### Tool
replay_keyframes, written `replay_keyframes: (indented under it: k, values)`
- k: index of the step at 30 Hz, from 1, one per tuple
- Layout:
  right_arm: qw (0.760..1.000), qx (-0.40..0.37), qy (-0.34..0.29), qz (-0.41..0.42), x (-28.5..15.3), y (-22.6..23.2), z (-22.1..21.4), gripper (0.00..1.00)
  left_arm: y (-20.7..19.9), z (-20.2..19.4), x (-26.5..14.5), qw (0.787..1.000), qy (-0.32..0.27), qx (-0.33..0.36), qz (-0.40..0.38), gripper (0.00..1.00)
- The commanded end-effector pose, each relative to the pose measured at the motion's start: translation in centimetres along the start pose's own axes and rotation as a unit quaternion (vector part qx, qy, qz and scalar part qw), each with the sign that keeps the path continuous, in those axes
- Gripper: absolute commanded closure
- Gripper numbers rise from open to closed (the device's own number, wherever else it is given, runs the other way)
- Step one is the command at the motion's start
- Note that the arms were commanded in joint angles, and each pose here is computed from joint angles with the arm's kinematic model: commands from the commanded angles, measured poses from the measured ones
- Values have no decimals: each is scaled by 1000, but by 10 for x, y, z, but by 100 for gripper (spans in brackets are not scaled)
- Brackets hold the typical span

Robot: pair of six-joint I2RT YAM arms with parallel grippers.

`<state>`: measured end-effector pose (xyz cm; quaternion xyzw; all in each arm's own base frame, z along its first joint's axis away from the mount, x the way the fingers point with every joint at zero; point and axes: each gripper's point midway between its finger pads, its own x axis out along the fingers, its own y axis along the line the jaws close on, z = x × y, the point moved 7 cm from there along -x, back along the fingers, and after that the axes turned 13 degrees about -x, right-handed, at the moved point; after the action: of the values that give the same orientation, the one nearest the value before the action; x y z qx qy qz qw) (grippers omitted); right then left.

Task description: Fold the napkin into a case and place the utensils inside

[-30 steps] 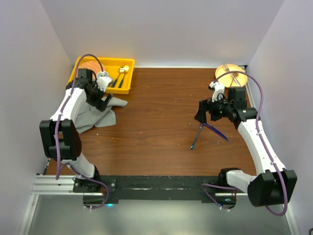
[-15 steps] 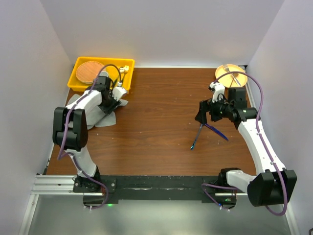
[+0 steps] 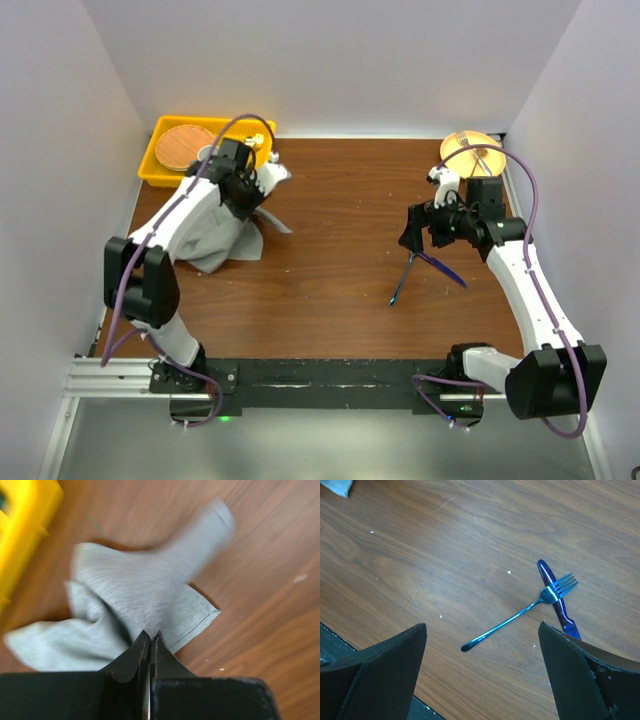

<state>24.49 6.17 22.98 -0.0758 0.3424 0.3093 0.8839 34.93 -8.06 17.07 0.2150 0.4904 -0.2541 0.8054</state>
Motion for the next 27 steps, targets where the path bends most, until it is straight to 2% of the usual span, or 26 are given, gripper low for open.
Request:
replay_keyframes:
  k: [1,2,5,10,13,18,19,24,26,27]
  values:
    - [1000,-16,-23,2,-7,-4,20,2,-30,46,-85,985,-136,-18,-102,100]
    - [1000,-14,-19,7,-5,-4,20,2,-35,52,-103,981,-161,-18,-110,100]
    - [1000,-10,-12,17,-2,-5,23,2,-53,50,-123,971,-182,7,-155,100]
    - [999,-4,5,49,1,-3,25,2,-82,8,-118,962,-143,31,-229,100]
    - [997,-2,12,79,4,1,22,2,-80,-8,-121,964,-157,31,-213,100]
    - [994,4,18,107,10,6,15,2,-39,-22,-120,963,-182,-55,-193,100]
    - [993,2,23,112,12,6,13,2,-27,-29,-115,968,-168,-82,-165,100]
    - [990,0,40,138,23,9,8,2,-11,-53,-80,980,-119,-99,-127,100]
    - [987,-4,45,155,30,15,6,3,-8,-67,-63,984,-81,-111,-113,100]
    - [987,-12,31,157,34,16,10,4,-5,-69,-57,985,-76,-115,-106,100]
